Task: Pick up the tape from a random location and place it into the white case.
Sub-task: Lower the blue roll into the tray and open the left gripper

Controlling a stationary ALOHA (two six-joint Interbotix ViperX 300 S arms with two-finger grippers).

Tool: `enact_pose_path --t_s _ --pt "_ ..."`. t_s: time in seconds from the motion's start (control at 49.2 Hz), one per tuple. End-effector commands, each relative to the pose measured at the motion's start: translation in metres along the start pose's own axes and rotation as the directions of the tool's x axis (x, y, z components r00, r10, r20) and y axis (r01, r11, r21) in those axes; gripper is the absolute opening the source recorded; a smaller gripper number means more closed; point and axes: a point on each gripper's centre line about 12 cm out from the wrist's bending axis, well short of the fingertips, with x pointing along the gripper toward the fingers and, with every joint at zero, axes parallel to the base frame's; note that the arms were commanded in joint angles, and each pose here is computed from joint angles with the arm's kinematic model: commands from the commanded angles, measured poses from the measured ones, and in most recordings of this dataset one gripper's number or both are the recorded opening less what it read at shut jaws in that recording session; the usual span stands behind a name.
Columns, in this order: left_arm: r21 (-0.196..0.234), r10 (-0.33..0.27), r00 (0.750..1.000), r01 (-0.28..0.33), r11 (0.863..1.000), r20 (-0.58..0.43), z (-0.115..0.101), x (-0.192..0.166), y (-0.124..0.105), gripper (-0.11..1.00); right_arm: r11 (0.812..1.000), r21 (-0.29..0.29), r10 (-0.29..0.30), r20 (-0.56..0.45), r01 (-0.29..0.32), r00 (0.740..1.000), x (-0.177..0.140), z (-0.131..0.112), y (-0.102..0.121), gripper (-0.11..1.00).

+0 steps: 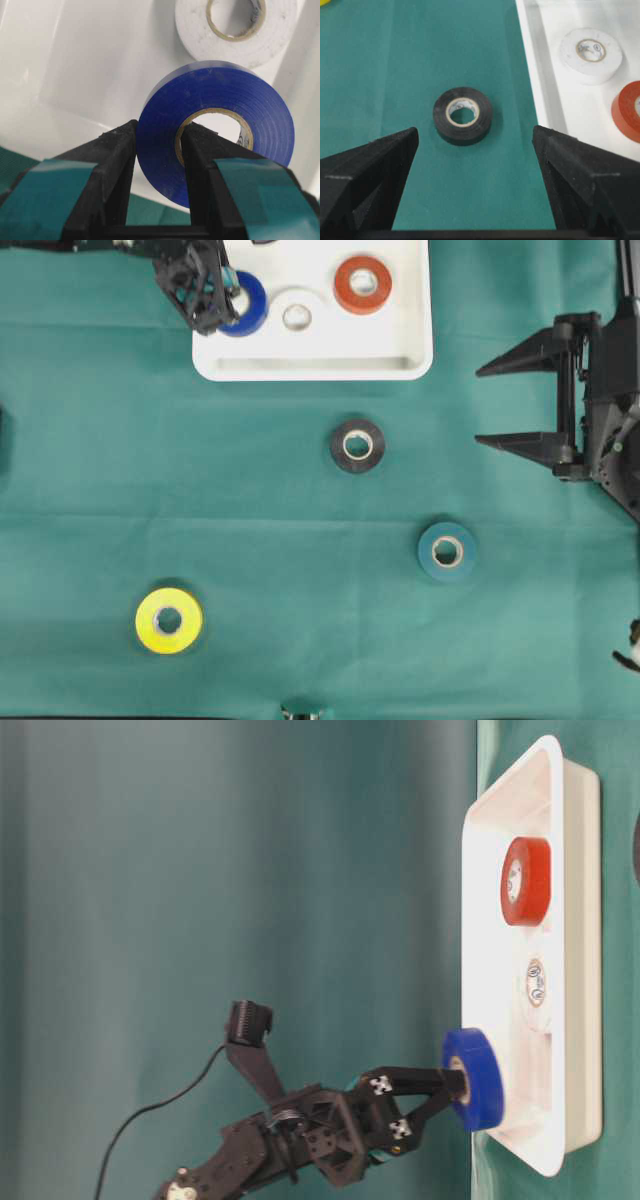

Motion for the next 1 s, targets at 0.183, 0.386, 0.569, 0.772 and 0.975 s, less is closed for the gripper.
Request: enact_pose_path --t_s 0.183,0.386,0.569,0.772,0.975 --pt "-0.011 0.006 1.000 -0.006 1.000 0.015 0.000 0.012 0.004 0.23 1.000 -0.004 0.004 0.030 -0.004 1.000 -0.001 0.012 0.001 0.88" --pt "-0.011 0.005 1.000 -0.004 1.000 0.018 -0.001 0.021 0.003 0.23 1.000 -0.004 0.003 0.027 -0.003 1.000 0.000 0.011 0.001 0.88" --pt "-0.012 0.003 1.000 -0.003 1.000 0.006 -0.003 0.028 0.003 0.23 1.000 -0.004 0.003 0.026 -0.003 1.000 0.000 0.011 0.001 0.88" --pt "-0.009 0.003 1.000 -0.003 1.000 0.003 -0.003 0.029 0.003 0.23 1.000 -0.004 0.003 0.023 -0.003 1.000 0.001 0.010 0.001 0.88" --pt "-0.011 0.002 1.000 -0.002 1.000 0.001 -0.003 0.028 0.003 0.25 1.000 -0.004 0.003 0.023 -0.003 1.000 0.001 0.010 0.001 0.88"
